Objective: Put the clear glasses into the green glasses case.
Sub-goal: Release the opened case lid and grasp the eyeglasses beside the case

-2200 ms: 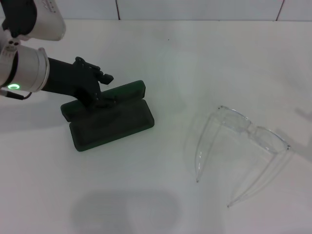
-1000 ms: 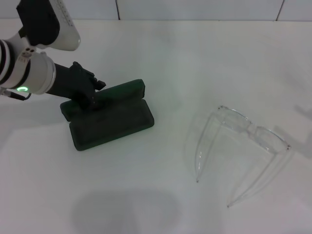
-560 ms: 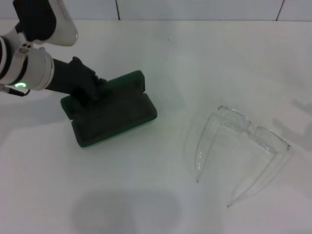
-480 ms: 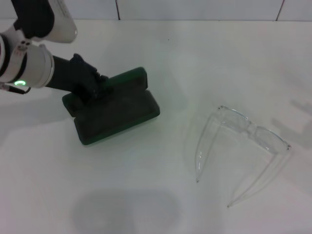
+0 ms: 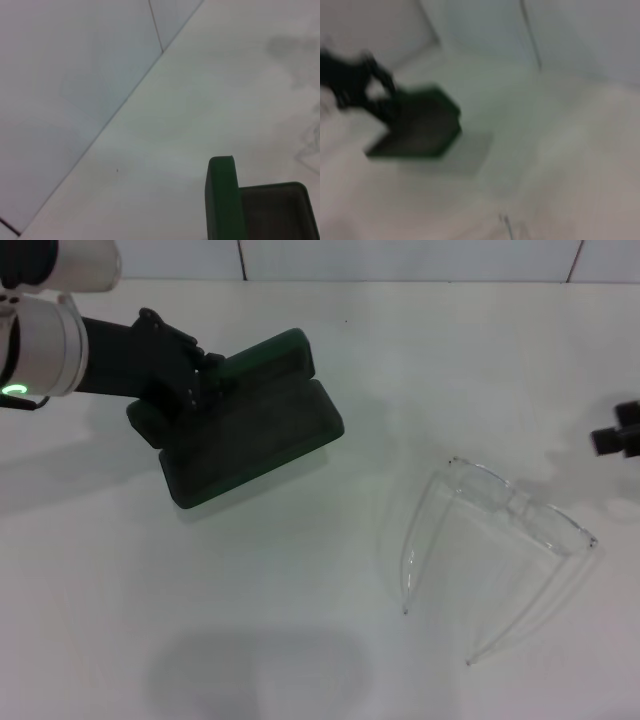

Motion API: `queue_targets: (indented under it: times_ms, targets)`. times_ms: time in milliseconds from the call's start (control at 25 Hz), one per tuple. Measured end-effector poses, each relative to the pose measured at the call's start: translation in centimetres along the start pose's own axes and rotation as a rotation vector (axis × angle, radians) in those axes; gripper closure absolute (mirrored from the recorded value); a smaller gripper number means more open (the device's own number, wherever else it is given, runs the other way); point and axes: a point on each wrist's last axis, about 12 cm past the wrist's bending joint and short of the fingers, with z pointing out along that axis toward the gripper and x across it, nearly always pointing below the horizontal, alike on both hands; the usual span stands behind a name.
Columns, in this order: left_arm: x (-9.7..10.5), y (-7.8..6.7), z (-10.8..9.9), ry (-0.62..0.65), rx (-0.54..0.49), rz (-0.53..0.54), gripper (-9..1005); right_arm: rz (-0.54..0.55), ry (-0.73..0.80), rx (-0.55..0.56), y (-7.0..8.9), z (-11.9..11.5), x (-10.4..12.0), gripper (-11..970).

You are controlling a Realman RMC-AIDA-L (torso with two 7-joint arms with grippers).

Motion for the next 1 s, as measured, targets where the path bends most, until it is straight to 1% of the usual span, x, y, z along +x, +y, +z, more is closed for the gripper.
queue_targets:
  times_ms: [40, 80, 120, 200, 280, 360, 440, 560, 760, 880, 1000]
  targets:
    - [0.0, 0.0, 0.0, 0.000, 0.000, 0.000, 793, 0.000, 0.000, 0.000, 0.0, 0.0, 0.0, 215]
    - [-0.1, -0.1, -0.1, -0.015, 0.004, -0.006, 793, -0.014, 0.103, -0.006, 0.5, 2.3, -1.9, 257]
    - [-0.1, -0.1, -0.1, -0.016, 0.004, -0.006, 794, -0.015, 0.121, -0.010, 0.6, 2.8, -2.1, 280]
    - [0.0, -0.2, -0.1, -0.023, 0.006, -0.010, 794, -0.022, 0.173, -0.021, 1.0, 4.6, -3.0, 327]
    - [0.0, -0.2, -0.1, -0.030, 0.006, -0.014, 794, -0.029, 0.229, -0.011, 1.4, 6.4, -4.0, 373]
    - [0.1, -0.3, -0.1, -0.038, 0.008, -0.019, 794, -0.022, 0.286, 0.012, 1.6, 7.7, -4.7, 420]
    - [0.2, -0.3, -0.2, -0.041, 0.010, -0.023, 794, -0.012, 0.351, 0.029, 1.9, 8.9, -5.2, 431]
    - [0.5, -0.5, -0.2, -0.042, 0.013, -0.029, 794, -0.021, 0.409, 0.045, 2.4, 10.2, -5.7, 448]
    - [0.5, -0.7, -0.1, -0.054, 0.024, -0.026, 793, -0.035, 0.432, 0.051, 2.7, 11.1, -5.7, 475]
    - [0.4, -0.8, -0.1, -0.067, 0.030, -0.025, 793, -0.023, 0.433, 0.049, 2.6, 11.5, -5.4, 492]
    - [0.5, -0.9, -0.1, -0.066, 0.032, -0.027, 793, -0.015, 0.453, 0.045, 2.5, 12.1, -4.8, 544]
